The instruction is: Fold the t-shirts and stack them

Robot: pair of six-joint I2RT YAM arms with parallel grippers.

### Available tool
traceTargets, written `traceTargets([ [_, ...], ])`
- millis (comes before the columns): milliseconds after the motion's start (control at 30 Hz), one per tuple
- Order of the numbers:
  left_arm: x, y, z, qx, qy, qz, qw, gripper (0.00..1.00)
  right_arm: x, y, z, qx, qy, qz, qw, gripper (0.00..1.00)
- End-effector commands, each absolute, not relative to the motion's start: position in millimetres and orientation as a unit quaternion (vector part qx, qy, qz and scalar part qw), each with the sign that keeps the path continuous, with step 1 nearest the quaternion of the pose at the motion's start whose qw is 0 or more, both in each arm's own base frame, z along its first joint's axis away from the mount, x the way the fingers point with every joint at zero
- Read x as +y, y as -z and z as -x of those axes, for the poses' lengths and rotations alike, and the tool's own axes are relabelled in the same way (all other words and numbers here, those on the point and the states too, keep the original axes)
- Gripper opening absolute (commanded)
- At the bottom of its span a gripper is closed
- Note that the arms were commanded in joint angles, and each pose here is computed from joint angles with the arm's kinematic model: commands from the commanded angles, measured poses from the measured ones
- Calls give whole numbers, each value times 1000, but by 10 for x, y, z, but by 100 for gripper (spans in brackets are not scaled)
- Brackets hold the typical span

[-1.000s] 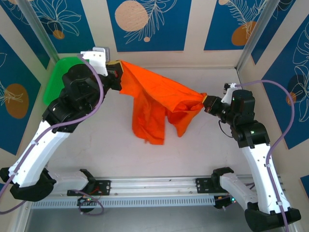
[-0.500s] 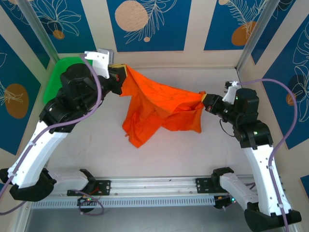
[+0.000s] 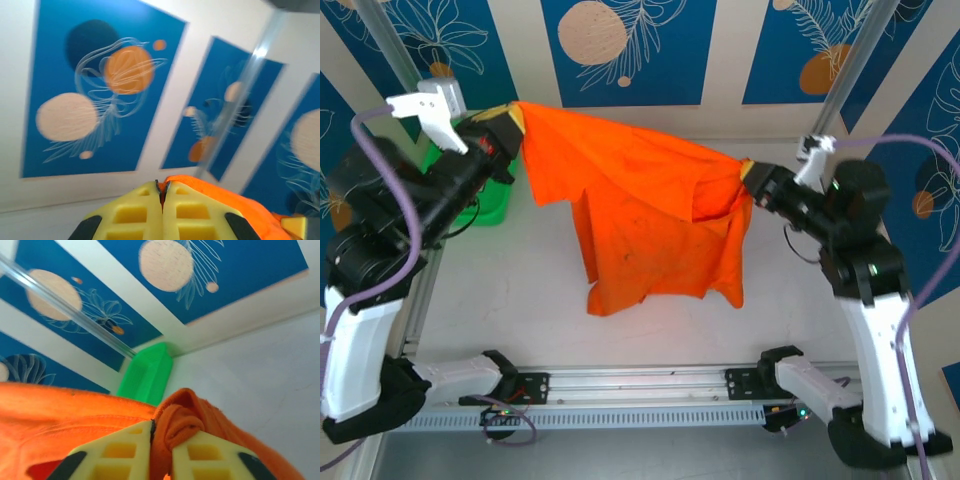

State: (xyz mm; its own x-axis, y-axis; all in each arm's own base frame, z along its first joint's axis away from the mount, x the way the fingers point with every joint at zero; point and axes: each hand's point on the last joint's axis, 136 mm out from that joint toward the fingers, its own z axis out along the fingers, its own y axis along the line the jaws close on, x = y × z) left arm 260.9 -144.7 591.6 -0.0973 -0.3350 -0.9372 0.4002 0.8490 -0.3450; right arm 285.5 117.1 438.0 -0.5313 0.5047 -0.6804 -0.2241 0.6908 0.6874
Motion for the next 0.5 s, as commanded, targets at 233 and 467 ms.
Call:
traceTargets([
  [233,-625,-3554,-5295,879,11,190,436,49,1138,-2557,-4664,922,-207,-178,273,77],
  [467,-467,-2661,-5324,923,3,203,326,100,1122,-1765,-4215,943,-187,-156,226,76],
])
